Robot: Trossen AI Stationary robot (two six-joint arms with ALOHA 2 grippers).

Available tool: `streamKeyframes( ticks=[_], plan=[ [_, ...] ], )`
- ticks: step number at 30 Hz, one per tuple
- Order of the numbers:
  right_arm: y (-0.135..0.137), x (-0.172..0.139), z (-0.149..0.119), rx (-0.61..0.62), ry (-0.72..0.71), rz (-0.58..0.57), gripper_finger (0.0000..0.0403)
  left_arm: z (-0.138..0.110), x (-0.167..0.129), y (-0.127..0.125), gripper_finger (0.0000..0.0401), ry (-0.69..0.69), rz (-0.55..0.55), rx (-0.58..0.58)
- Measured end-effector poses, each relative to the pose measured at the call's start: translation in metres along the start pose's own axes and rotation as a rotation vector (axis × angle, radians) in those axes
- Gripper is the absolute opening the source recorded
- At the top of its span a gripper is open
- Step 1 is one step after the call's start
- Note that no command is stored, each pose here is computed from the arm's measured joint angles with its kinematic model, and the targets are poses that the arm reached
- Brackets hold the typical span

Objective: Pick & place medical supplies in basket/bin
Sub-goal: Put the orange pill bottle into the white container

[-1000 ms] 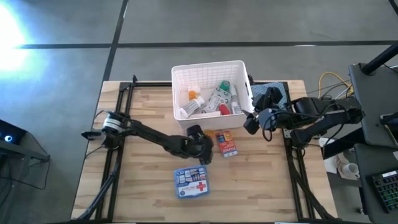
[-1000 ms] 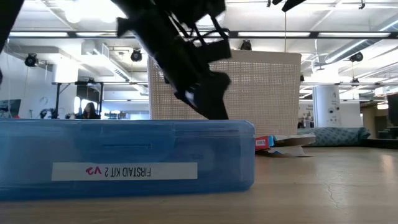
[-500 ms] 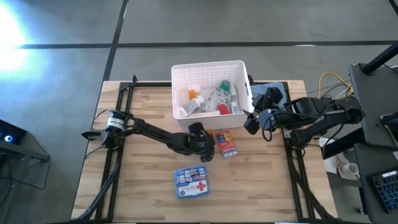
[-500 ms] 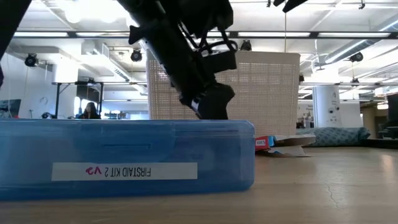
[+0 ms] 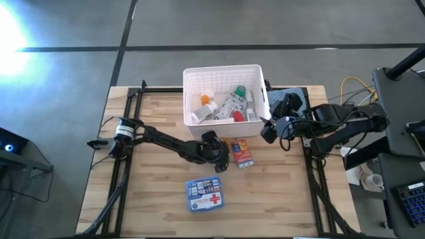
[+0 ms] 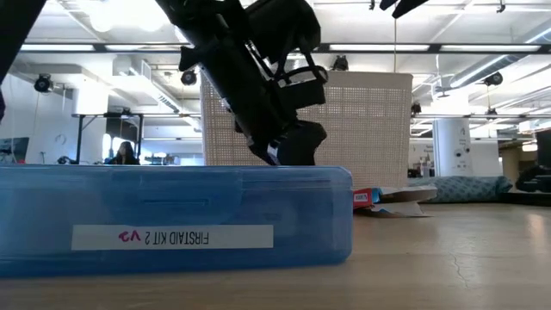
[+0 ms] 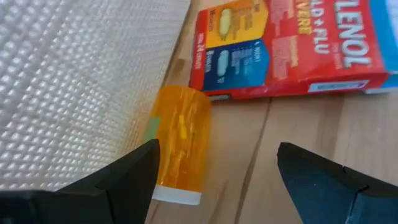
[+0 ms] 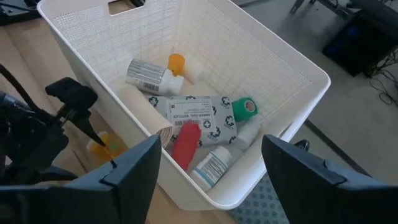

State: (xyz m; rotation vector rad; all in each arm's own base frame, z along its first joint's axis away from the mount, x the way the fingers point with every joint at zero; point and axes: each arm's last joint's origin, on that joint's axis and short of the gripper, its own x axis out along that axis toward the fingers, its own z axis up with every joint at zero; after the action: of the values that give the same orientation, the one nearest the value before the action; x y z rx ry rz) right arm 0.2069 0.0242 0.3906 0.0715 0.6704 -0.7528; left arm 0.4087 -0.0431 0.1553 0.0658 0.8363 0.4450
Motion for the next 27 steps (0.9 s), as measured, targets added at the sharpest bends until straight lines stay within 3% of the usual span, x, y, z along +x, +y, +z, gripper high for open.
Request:
streamKeyframes(
  ticks=[4, 10, 21, 27],
  plan=[
    [0.000, 0.000, 0.000, 0.008, 0.001, 0.000, 0.0265, 0.005, -0.005, -0.006, 0.0299, -0.003, -0.060, -0.012],
    [0.000, 0.000, -0.001, 0.023, 0.005, -0.002, 0.0267, 0.010, -0.014, -0.018, 0.0299, 0.024, -0.179, -0.119],
    [-0.001, 0.000, -0.001, 0.022, 0.011, -0.005, 0.0260, 0.024, -0.029, -0.021, 0.0299, -0.032, -0.002, 0.005],
    [-0.001, 0.000, -0.002, 0.021, 0.012, -0.007, 0.0263, 0.013, -0.017, -0.014, 0.0299, -0.005, 0.043, 0.061]
  ],
)
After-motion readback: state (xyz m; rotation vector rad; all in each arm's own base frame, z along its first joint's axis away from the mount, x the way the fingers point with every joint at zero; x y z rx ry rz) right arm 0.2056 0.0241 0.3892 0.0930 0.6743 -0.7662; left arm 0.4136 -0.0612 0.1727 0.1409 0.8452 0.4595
